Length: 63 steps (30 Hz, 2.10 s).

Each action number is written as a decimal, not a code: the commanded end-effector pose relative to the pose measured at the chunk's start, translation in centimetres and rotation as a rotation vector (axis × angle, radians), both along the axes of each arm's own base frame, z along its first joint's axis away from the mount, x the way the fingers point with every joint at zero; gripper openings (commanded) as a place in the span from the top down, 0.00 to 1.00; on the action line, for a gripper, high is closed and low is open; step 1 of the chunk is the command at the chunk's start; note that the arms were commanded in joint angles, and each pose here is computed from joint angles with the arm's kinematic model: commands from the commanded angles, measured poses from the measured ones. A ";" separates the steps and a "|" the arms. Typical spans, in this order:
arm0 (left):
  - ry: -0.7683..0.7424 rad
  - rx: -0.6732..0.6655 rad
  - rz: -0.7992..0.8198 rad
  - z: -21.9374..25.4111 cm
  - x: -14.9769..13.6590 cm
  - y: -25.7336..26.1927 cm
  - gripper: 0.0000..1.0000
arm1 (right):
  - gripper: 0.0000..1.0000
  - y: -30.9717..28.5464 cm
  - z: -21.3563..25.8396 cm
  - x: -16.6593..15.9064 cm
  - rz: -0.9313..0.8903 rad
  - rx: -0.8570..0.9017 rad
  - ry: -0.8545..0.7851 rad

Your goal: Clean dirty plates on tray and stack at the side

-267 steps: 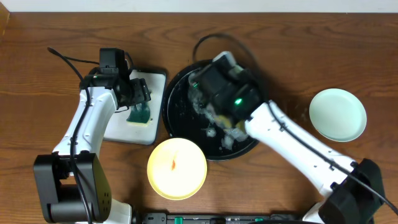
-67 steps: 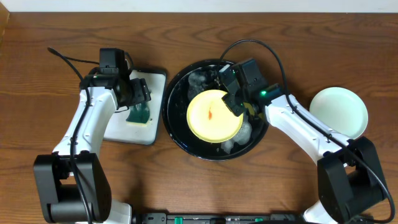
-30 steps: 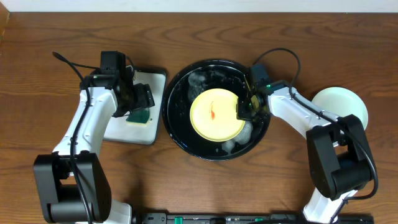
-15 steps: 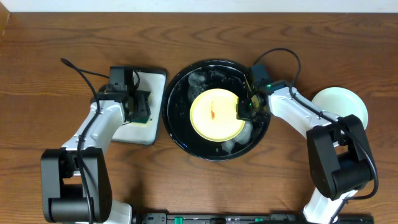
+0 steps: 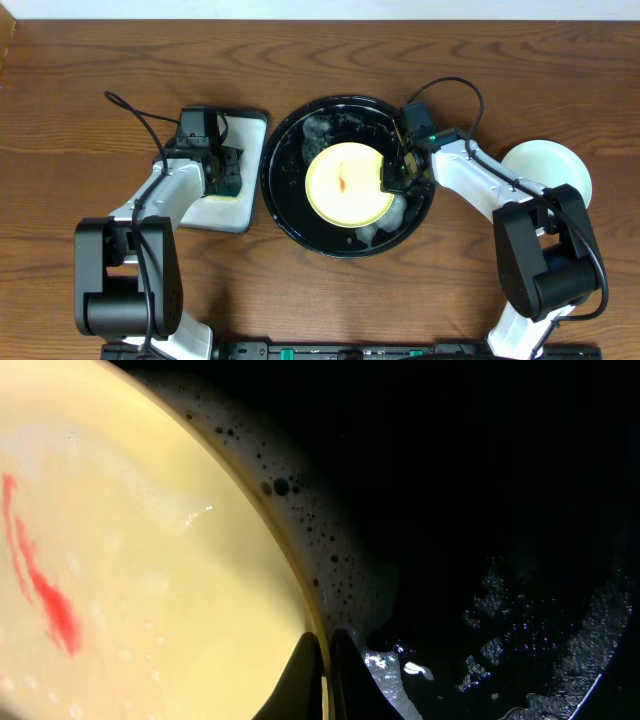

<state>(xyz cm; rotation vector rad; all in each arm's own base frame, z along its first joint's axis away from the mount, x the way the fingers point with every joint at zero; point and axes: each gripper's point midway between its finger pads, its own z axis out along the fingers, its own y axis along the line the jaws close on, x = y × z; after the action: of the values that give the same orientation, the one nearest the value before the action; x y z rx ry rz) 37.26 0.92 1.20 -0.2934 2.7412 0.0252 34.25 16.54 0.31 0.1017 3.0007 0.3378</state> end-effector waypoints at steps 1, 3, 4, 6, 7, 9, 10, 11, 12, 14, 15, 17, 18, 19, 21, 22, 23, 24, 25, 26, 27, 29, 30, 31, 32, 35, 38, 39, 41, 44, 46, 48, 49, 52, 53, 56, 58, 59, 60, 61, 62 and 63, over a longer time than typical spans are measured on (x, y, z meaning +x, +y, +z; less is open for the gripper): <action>0.105 0.010 -0.014 -3.0 -1.9 0.1 0.76 | 0.99 -0.9 -1.1 -0.6 -0.006 -0.050 0.023; 0.102 0.010 -0.013 -2.9 -1.8 0.1 0.92 | 0.99 -0.9 -1.1 -0.6 -0.007 -0.050 0.023; 0.099 0.010 -0.013 -2.8 -1.7 0.1 0.92 | 0.99 -0.9 -1.1 -0.6 -0.007 -0.050 0.023; 0.098 0.010 -0.013 -2.5 -1.6 0.1 0.93 | 0.99 -0.9 -1.1 -0.6 -0.007 -0.050 0.023; 0.097 0.010 -0.013 -2.3 -1.5 0.1 0.93 | 0.99 -0.9 -1.1 -0.6 -0.007 -0.050 0.023; 0.091 0.010 -0.013 -1.7 -1.3 0.1 0.92 | 0.99 -0.9 -1.1 -0.6 -0.007 -0.050 0.023; 0.085 0.010 -0.013 -1.2 -1.2 0.1 0.92 | 0.99 -0.9 -1.1 -0.6 -0.006 -0.051 0.023; 0.078 0.011 -0.013 -0.7 -1.1 0.1 0.93 | 0.99 -0.9 -1.1 -0.6 -0.006 -0.051 0.023; 0.066 0.011 -0.013 0.0 -0.9 0.1 0.93 | 0.99 -0.9 -1.1 -0.6 -0.006 -0.051 0.023; 0.037 0.011 -0.013 1.3 -0.5 0.1 0.93 | 0.99 -0.9 -1.1 -0.6 -0.006 -0.051 0.023; 0.021 0.011 -0.013 1.9 -0.3 0.1 0.92 | 0.99 -0.9 -1.1 -0.6 -0.006 -0.050 0.023; 0.006 0.010 -0.012 2.7 -0.4 0.1 0.79 | 0.99 -0.9 -1.1 -0.6 -0.006 -0.050 0.023; 0.009 0.010 -0.013 2.8 -0.5 0.1 0.72 | 0.99 -0.9 -1.1 -0.6 -0.007 -0.050 0.023; 0.015 0.010 -0.012 2.7 -0.7 0.1 0.72 | 0.99 -0.9 -1.1 -0.6 -0.006 -0.050 0.023; 0.038 0.010 -0.013 2.3 -1.2 0.1 0.75 | 0.99 -0.9 -1.1 -0.6 -0.007 -0.050 0.023; 0.048 0.010 -0.013 2.1 -1.4 0.1 0.76 | 0.99 -0.9 -1.1 -0.6 -0.006 -0.050 0.023; 0.059 0.010 -0.013 1.8 -1.7 0.1 0.72 | 0.99 -0.9 -1.1 -0.6 -0.006 -0.050 0.023; 0.066 0.010 -0.013 1.5 -1.9 0.1 0.61 | 0.99 -0.9 -1.1 -0.6 -0.006 -0.050 0.023; 0.075 0.010 -0.012 1.2 -2.2 0.1 0.57 | 0.99 -0.9 -1.1 -0.6 -0.006 -0.050 0.023; 0.083 0.010 -0.012 0.9 -2.4 0.1 0.57 | 0.99 -0.9 -1.1 -0.6 -0.006 -0.050 0.023; 0.093 0.010 -0.013 0.5 -2.6 0.1 0.57 | 0.99 -0.9 -1.1 -0.6 -0.006 -0.050 0.023; 0.112 0.007 -0.008 -0.3 -2.9 0.1 0.57 | 0.99 -0.9 -1.0 -0.6 -0.007 -0.050 0.022; 0.123 0.005 -0.001 -0.7 -3.0 0.1 0.57 | 0.99 -0.9 -1.0 -0.6 -0.007 -0.050 0.022; 0.134 0.002 0.000 -1.2 -3.1 0.0 0.57 | 0.99 -0.9 -1.0 -0.6 -0.007 -0.050 0.022; 0.148 -0.015 -0.006 -1.7 -3.2 -0.2 0.57 | 0.99 -0.9 -1.0 -0.6 -0.007 -0.050 0.022; 0.167 -0.036 -0.012 -2.7 -3.3 -0.6 0.65 | 0.99 -0.9 -1.1 -0.6 -0.007 -0.050 0.023; 0.162 -0.035 -0.013 -2.7 -3.1 -0.6 0.81 | 0.99 -0.9 -1.0 -0.6 -0.005 -0.050 0.022; 0.157 -0.033 -0.017 -2.5 -3.0 -0.6 0.92 | 0.99 -0.9 -1.0 -0.6 -0.006 -0.049 0.021; 0.151 -0.031 -0.022 -1.9 -2.8 -0.6 0.93 | 0.99 -0.9 -1.0 -0.5 -0.006 -0.049 0.020; 0.133 -0.031 -0.022 0.1 -2.3 -0.6 0.92 | 0.99 -0.9 -1.0 -0.5 -0.006 -0.049 0.021; 0.110 -0.031 -0.023 1.8 -1.7 -0.6 0.92 | 0.99 -0.9 -1.0 -0.6 -0.005 -0.049 0.021; 0.084 -0.031 -0.023 3.8 -1.2 -0.6 0.93 | 0.99 -0.9 -1.1 -0.6 -0.005 -0.050 0.023; 0.069 -0.031 -0.023 4.7 -1.0 -0.6 0.92 | 0.99 -0.9 -1.1 -0.6 -0.004 -0.051 0.023; 0.023 -0.030 -0.024 7.3 -0.6 -0.6 0.92 | 0.99 -0.9 -1.1 -0.6 0.003 -0.051 0.021; 0.010 -0.030 -0.025 7.9 -0.5 -0.6 0.93 | 0.99 -0.9 -1.1 -0.6 0.003 -0.051 0.021; -0.012 -0.032 -0.024 9.0 -0.7 -0.6 0.93 | 0.99 -0.9 -1.1 -0.6 0.002 -0.051 0.021; -0.006 -0.035 -0.023 9.0 -1.0 -0.7 0.93 | 0.99 -0.9 -1.1 -0.6 0.003 -0.051 0.021; -0.001 -0.034 -0.022 9.0 -1.1 -0.7 0.92 | 0.99 -0.9 -1.1 -0.6 0.008 -0.052 0.020; 0.004 -0.032 -0.023 8.8 -1.1 -0.6 0.93 | 0.99 -0.9 -1.1 -0.6 0.010 -0.052 0.020; 0.010 -0.018 -0.019 8.6 -1.2 -0.4 0.93 | 0.99 -0.9 -1.1 -0.6 0.009 -0.052 0.020; 0.016 -0.003 -0.013 8.4 -1.3 -0.1 0.93 | 0.99 -0.9 -1.1 -0.6 0.009 -0.052 0.020; 0.018 -0.002 -0.012 8.4 -1.4 -0.1 0.92 | 0.99 -0.9 -1.1 -0.6 0.009 -0.052 0.020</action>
<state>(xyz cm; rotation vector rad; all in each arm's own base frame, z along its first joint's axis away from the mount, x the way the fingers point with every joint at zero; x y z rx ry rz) 35.79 0.45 9.59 -0.2774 2.7604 -0.0072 34.25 16.54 0.31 0.1005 3.0008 0.3382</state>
